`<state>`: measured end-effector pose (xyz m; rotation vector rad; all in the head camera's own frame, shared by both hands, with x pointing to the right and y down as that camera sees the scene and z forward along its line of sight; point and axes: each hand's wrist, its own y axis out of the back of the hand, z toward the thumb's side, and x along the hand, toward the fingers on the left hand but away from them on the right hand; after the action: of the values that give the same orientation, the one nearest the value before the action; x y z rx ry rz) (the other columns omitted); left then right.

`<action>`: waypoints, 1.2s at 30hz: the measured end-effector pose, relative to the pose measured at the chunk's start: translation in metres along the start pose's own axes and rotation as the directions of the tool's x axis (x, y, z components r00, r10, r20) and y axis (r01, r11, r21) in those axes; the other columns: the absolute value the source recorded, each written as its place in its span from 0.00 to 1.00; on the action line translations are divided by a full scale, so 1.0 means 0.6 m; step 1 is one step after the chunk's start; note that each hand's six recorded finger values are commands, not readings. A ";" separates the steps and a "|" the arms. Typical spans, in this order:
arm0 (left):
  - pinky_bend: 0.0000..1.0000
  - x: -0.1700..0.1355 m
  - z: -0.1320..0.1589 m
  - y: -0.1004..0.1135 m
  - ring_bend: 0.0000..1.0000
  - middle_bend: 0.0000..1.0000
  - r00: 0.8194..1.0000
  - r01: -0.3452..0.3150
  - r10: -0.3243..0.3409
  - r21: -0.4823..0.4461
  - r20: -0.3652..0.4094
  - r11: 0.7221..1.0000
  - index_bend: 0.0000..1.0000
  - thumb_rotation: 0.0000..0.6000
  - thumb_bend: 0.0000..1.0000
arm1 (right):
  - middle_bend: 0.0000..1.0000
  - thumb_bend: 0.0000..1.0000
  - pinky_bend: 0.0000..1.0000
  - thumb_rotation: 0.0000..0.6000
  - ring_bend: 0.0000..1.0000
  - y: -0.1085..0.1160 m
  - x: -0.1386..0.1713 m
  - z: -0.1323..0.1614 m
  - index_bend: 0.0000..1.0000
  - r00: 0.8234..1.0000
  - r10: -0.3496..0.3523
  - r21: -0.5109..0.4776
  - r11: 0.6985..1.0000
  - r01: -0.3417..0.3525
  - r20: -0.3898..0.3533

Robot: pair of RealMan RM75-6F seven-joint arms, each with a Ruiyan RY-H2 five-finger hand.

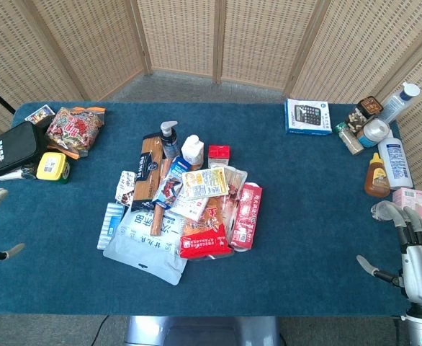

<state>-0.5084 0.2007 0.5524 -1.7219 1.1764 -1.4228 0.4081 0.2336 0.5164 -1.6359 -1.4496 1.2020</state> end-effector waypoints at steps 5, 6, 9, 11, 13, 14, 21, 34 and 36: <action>0.00 0.007 -0.002 -0.004 0.00 0.00 1.000 0.008 -0.008 0.019 -0.004 1.000 0.00 1.00 0.00 | 0.00 0.00 0.00 1.00 0.00 0.000 -0.001 -0.002 0.00 1.000 0.002 0.000 1.000 -0.002 0.004; 0.00 0.008 -0.002 -0.005 0.00 0.00 1.000 0.011 -0.011 0.020 -0.005 1.000 0.00 1.00 0.00 | 0.00 0.00 0.00 1.00 0.00 0.001 -0.001 -0.002 0.00 1.000 -0.001 0.000 1.000 0.001 0.003; 0.00 0.017 0.002 -0.014 0.00 0.00 1.000 0.027 -0.027 0.022 -0.004 0.999 0.00 1.00 0.00 | 0.00 0.00 0.00 1.00 0.00 0.003 -0.002 -0.001 0.00 1.000 -0.007 -0.001 1.000 0.007 0.002; 0.00 0.029 0.007 -0.022 0.00 0.00 0.999 0.046 -0.046 0.029 0.001 0.999 0.00 1.00 0.00 | 0.00 0.00 0.00 1.00 0.00 0.002 -0.003 -0.002 0.00 1.000 -0.005 0.002 1.000 0.005 0.004; 0.00 0.046 0.014 -0.031 0.00 0.00 0.997 0.072 -0.072 0.042 0.003 0.997 0.00 1.00 0.00 | 0.00 0.00 0.00 1.00 0.00 0.001 -0.004 -0.004 0.00 1.000 -0.001 0.002 1.000 0.001 0.008; 0.00 0.055 0.017 -0.036 0.00 0.00 0.996 0.086 -0.086 0.049 0.003 0.995 0.00 1.00 0.00 | 0.00 0.00 0.00 1.00 0.00 0.001 -0.004 -0.004 0.00 1.000 -0.001 0.001 1.000 0.001 0.009; 0.00 0.162 0.072 -0.068 0.00 0.00 0.982 0.183 -0.188 0.153 0.022 0.971 0.00 1.00 0.00 | 0.00 0.00 0.00 1.00 0.00 0.007 -0.005 -0.006 0.00 1.000 -0.008 -0.006 1.000 0.008 0.009; 0.00 0.283 0.196 -0.130 0.00 0.00 0.959 0.274 -0.284 0.217 0.019 0.937 0.00 1.00 0.00 | 0.00 0.00 0.00 1.00 0.00 0.019 -0.008 -0.011 0.00 0.999 -0.040 0.013 0.999 0.040 0.015; 0.00 0.293 0.212 -0.147 0.00 0.00 0.953 0.291 -0.302 0.233 0.013 0.928 0.00 1.00 0.00 | 0.00 0.00 0.00 1.00 0.00 0.020 -0.009 -0.012 0.00 0.999 -0.041 0.004 0.999 0.041 0.016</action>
<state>-0.3582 0.0688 0.6742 -1.8113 0.7112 -1.6122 0.4194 0.2270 0.5093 -1.5901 -1.4822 1.1969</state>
